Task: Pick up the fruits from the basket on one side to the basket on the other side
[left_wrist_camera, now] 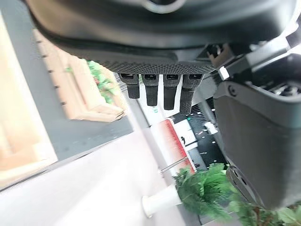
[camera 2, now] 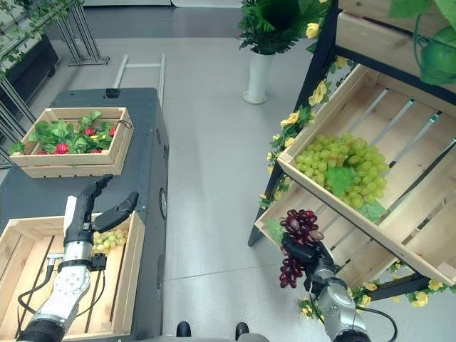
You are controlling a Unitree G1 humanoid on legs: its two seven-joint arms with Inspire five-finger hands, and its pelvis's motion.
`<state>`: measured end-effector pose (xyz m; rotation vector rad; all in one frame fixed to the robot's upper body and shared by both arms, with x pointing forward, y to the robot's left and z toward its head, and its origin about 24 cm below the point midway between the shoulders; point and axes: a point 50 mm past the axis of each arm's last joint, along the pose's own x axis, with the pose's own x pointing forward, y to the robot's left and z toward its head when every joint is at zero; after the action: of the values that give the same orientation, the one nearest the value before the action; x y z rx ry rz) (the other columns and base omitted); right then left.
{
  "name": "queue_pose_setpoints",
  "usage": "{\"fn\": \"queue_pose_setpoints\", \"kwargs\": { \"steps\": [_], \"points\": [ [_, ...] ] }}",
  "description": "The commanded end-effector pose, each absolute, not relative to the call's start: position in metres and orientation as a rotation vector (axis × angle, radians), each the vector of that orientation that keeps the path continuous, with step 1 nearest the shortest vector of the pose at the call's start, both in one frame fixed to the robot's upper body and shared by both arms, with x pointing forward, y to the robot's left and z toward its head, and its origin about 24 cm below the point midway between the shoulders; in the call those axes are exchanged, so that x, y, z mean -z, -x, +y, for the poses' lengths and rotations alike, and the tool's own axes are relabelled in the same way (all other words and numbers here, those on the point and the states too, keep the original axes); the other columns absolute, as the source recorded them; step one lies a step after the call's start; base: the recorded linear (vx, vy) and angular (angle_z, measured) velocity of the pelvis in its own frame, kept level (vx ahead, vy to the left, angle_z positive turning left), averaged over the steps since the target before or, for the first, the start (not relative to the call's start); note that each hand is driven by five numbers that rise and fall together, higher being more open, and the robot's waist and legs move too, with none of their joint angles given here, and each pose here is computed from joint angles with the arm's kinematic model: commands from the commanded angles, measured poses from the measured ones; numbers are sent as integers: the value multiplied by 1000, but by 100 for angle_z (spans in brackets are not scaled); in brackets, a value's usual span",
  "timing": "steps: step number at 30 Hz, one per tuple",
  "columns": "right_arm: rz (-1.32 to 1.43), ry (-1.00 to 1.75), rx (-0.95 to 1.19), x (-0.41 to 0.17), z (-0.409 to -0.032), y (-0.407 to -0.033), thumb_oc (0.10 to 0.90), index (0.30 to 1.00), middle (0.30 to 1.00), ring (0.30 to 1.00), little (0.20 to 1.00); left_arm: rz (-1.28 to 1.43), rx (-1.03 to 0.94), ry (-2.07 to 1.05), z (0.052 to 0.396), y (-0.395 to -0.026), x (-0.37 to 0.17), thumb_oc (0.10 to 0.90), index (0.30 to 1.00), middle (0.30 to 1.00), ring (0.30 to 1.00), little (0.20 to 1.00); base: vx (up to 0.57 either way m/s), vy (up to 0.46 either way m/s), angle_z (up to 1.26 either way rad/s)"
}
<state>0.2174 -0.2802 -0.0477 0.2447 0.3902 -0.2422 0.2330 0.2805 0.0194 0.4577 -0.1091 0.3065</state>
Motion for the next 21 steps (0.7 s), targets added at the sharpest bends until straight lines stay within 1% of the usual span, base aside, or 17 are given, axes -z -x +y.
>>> {"fn": "queue_pose_setpoints", "kwargs": {
  "steps": [1,3,6,7,8,10,13,17,21],
  "points": [
    [-108,-122,347,-58,-319,-275,400,300,300,300,300,-418,-335,-385,274,-273,-83,800,900,900,900,900,-164,-20,-2],
    [-193,-64,419,-83,-331,-283,400,300,300,300,300,-474,-288,-386,261,-280,-94,800,900,900,900,900,-213,-18,-2],
    [-247,-25,478,-103,-340,-287,400,300,300,300,300,-504,-233,-380,250,-284,-102,800,900,900,900,900,-122,-8,4],
    [-275,16,529,-115,-349,-289,400,300,300,300,300,-522,-185,-372,241,-288,-107,800,900,900,900,900,-88,-7,7],
    [-276,17,530,-116,-349,-289,400,300,300,300,300,-523,-185,-372,241,-288,-107,800,900,900,900,900,-96,1,7],
    [-292,62,564,-130,-363,-289,400,300,300,300,300,-556,-119,-363,227,-293,-118,800,900,900,900,900,-74,-2,8],
    [-308,84,591,-143,-376,-290,400,300,300,300,300,-581,-63,-349,215,-297,-128,800,900,900,900,900,-52,-7,13],
    [-316,158,642,-161,-389,-290,400,300,300,300,300,-607,-6,-345,203,-300,-136,800,900,900,900,900,-27,-11,8],
    [-336,162,704,-176,-401,-288,400,300,300,300,300,-624,31,-324,199,-299,-144,800,900,900,900,900,-4,-23,1]
  ]
}}
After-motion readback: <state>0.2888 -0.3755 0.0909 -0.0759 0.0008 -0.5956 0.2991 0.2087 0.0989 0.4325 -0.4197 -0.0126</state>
